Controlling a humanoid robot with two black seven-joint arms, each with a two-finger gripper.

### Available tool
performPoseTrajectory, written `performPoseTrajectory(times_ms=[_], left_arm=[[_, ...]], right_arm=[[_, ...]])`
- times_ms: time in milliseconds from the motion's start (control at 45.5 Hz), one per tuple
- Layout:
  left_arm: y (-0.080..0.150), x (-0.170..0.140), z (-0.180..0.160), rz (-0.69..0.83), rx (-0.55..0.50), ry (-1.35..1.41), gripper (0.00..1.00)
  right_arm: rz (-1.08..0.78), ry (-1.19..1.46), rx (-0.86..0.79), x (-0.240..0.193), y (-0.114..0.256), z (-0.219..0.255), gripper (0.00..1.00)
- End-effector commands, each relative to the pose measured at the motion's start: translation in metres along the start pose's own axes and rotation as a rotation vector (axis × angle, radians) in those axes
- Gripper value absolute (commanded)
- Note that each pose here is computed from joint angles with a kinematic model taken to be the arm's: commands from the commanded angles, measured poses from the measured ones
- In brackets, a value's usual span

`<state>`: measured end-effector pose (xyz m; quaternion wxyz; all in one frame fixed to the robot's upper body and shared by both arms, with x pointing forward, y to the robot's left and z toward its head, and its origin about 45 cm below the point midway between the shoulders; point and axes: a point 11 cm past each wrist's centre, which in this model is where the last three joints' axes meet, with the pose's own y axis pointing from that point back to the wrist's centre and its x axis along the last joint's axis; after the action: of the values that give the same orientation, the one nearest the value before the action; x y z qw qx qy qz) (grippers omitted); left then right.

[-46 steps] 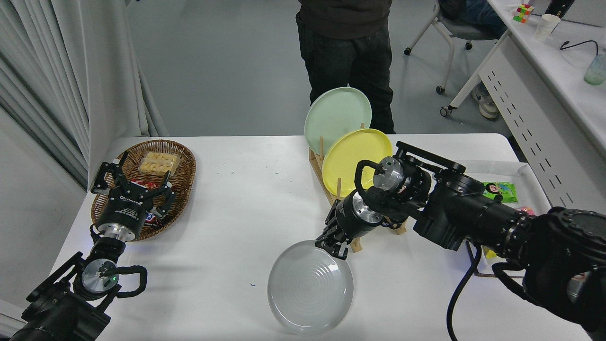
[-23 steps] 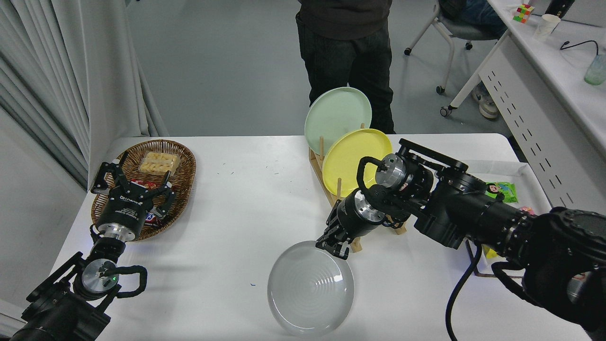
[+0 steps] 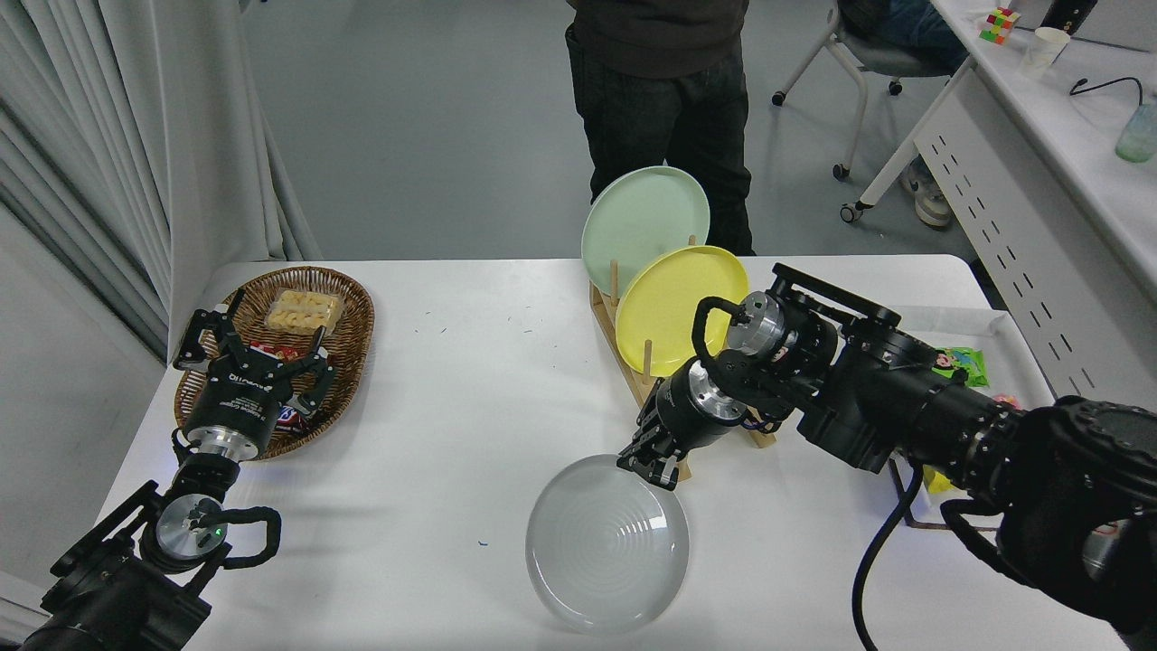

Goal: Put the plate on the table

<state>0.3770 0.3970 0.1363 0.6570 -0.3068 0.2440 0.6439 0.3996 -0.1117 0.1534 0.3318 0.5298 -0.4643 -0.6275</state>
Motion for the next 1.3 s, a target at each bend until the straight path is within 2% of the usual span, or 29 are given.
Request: performPoseTrajectory(times_ms=[0, 1187, 1275], left_arm=[[-0.0001, -0.0001, 0.0000, 0.000, 0.000, 0.000, 0.98], [-0.0001, -0.0001, 0.0000, 0.000, 0.000, 0.000, 0.98], [-0.0001, -0.0001, 0.0000, 0.000, 0.000, 0.000, 0.98]], right_arm=[[0.010, -0.003, 0.009, 0.0038, 0.0000, -0.0028, 0.00], [-0.007, 0.048, 0.015, 0.0108, -0.0061, -0.0031, 0.00], [-0.009, 0.051, 0.017, 0.0101, -0.0054, -0.0036, 0.06]])
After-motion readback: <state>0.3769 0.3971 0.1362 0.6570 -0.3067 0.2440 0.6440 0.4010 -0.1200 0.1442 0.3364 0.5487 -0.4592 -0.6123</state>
